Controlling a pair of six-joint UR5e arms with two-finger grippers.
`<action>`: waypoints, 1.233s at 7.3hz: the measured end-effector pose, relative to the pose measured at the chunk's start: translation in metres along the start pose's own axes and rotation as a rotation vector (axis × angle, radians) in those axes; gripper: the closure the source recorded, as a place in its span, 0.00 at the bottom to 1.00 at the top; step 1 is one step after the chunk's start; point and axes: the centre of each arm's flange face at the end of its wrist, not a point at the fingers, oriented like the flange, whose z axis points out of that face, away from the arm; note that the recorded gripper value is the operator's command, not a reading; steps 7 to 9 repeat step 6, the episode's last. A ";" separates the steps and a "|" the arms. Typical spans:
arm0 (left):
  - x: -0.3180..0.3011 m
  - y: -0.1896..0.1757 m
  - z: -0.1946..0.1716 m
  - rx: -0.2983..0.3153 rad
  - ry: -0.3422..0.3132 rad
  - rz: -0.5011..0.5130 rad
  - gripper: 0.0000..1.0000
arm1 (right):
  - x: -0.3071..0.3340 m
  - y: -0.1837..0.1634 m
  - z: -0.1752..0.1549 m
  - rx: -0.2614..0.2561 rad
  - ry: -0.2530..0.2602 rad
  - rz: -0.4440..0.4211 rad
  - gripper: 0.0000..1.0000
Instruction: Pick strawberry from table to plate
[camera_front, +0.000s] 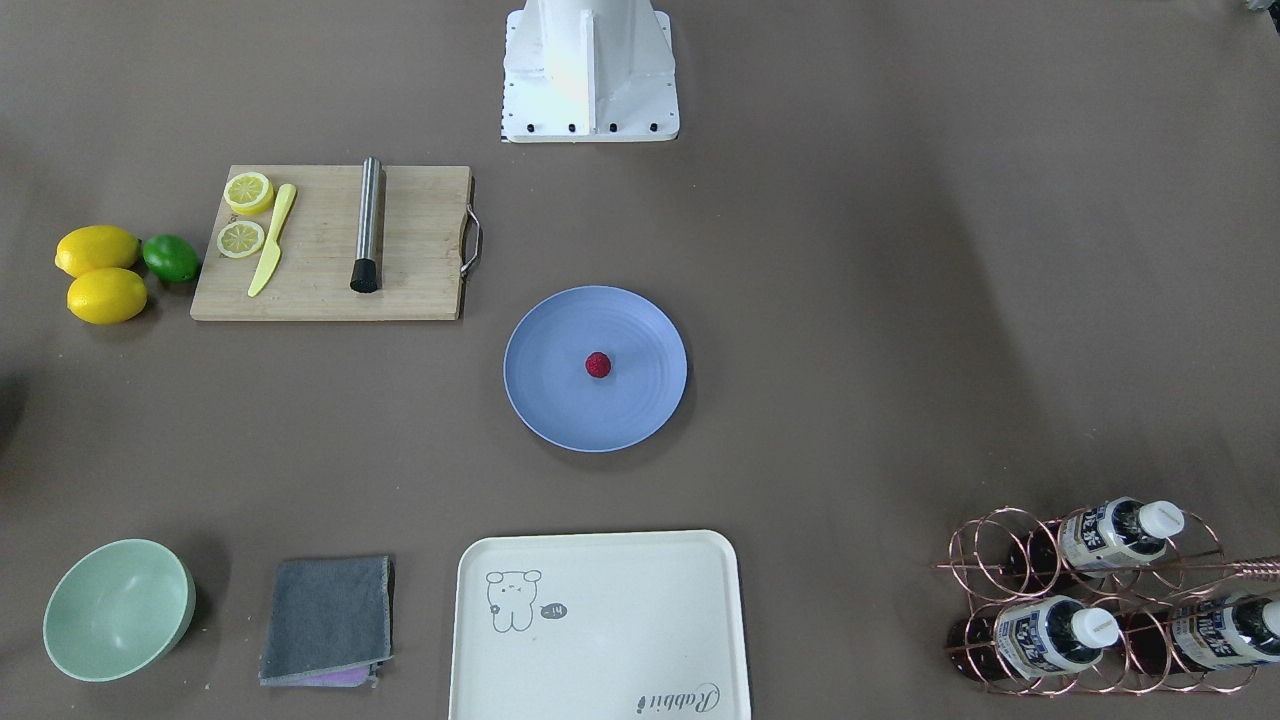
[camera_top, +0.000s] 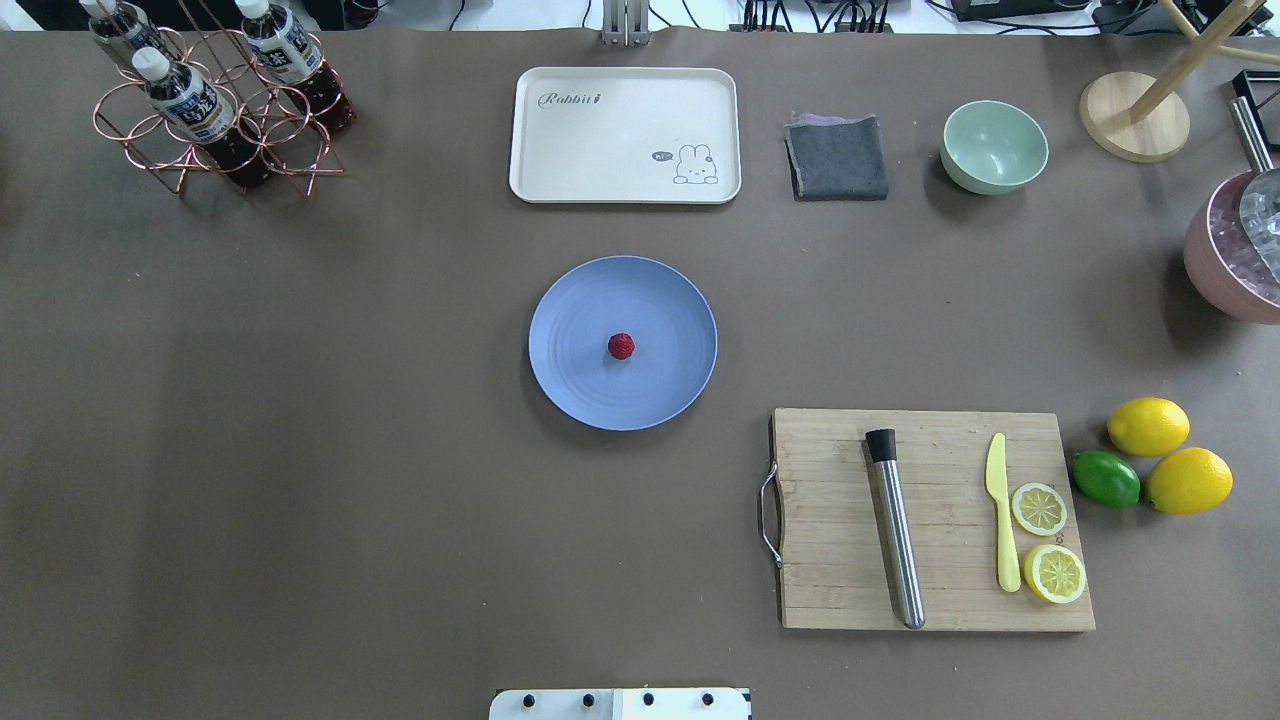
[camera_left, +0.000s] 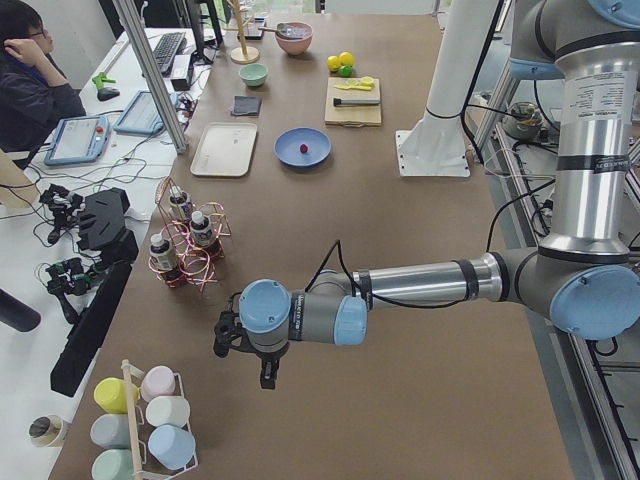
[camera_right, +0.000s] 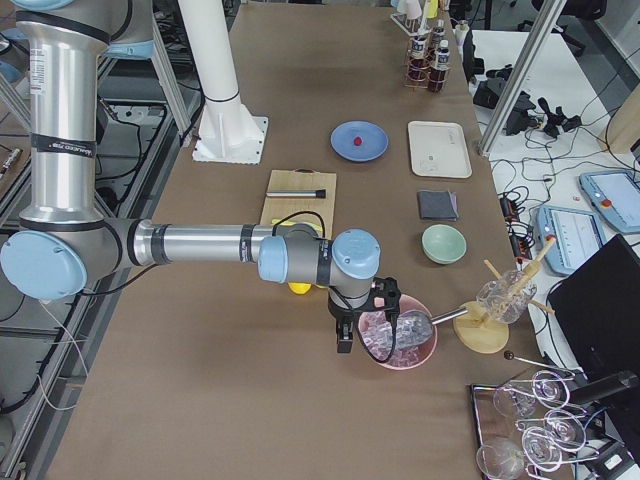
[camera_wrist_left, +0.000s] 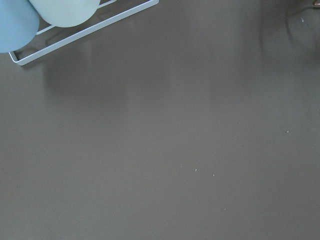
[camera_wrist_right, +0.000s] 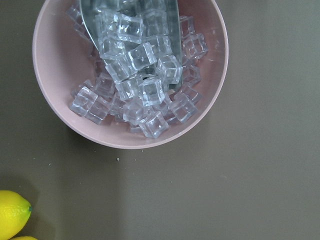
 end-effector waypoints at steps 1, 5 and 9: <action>0.000 0.000 0.000 0.001 0.000 -0.001 0.02 | -0.001 -0.001 -0.001 0.001 0.000 -0.001 0.00; -0.001 0.001 0.001 -0.003 -0.001 -0.004 0.02 | -0.003 -0.004 -0.002 0.005 -0.001 -0.006 0.00; -0.001 0.001 0.001 -0.003 -0.001 -0.005 0.02 | -0.003 -0.004 -0.002 0.004 -0.001 -0.007 0.00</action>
